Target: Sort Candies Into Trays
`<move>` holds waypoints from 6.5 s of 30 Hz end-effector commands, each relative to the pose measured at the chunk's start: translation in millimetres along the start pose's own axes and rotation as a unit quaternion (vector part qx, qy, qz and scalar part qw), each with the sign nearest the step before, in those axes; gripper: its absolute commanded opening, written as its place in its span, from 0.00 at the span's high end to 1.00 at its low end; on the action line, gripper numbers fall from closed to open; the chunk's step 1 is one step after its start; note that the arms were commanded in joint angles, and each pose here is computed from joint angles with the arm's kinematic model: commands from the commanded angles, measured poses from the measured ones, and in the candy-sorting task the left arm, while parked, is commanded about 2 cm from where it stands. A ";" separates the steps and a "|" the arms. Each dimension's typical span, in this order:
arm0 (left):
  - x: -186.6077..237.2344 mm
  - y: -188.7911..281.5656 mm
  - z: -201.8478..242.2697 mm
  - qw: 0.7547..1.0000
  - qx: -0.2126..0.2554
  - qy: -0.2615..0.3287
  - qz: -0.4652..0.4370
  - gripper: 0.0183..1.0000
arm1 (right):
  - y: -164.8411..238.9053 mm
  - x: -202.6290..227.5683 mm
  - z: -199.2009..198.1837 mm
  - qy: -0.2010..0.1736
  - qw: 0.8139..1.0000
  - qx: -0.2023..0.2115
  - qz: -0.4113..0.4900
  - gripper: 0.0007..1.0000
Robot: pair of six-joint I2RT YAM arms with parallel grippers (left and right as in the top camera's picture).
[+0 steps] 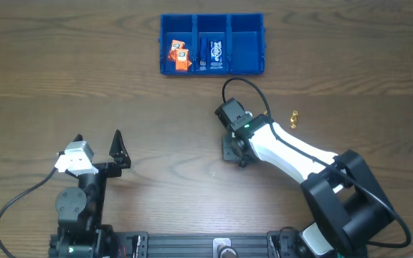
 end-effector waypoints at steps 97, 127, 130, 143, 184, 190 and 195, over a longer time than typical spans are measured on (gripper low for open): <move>16.2 -1.4 2.4 1.000 -0.007 -0.010 0.025 0.00 | 116.6 -128.5 -16.2 -0.020 0.968 -0.070 -0.241 0.89; 16.2 -1.4 2.4 1.000 -0.007 -0.010 0.025 0.00 | 99.7 -287.1 26.6 0.003 0.966 -0.027 -0.255 0.51; 16.2 -1.4 2.4 1.000 -0.007 -0.010 0.025 0.00 | 108.3 -287.5 23.0 0.000 0.965 -0.028 -0.261 0.48; 16.2 -1.4 2.4 1.000 -0.007 -0.010 0.025 0.00 | 128.6 -165.6 -96.4 -0.068 0.973 0.029 -0.220 0.42; 16.2 -1.4 2.4 1.000 -0.007 -0.010 0.025 0.00 | 128.8 -131.1 -74.5 -0.077 0.964 -0.050 -0.248 0.89; 16.2 -1.4 2.4 1.000 -0.007 -0.010 0.025 0.00 | 214.2 -206.3 -15.1 -0.029 0.934 -0.101 -0.342 0.89; 16.2 -1.4 2.4 1.000 -0.007 -0.010 0.025 0.00 | 170.5 -280.0 20.9 -0.020 0.940 -0.084 -0.330 0.87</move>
Point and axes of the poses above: each gripper's point midway between its finger pads, its own y axis back along the fingers, its own z axis along the line the jaws close on, x = y × z, the point moved 4 cm from there along y, back along the fingers, and after that the axes turned 11 degrees about -y, right-handed, at the moved point
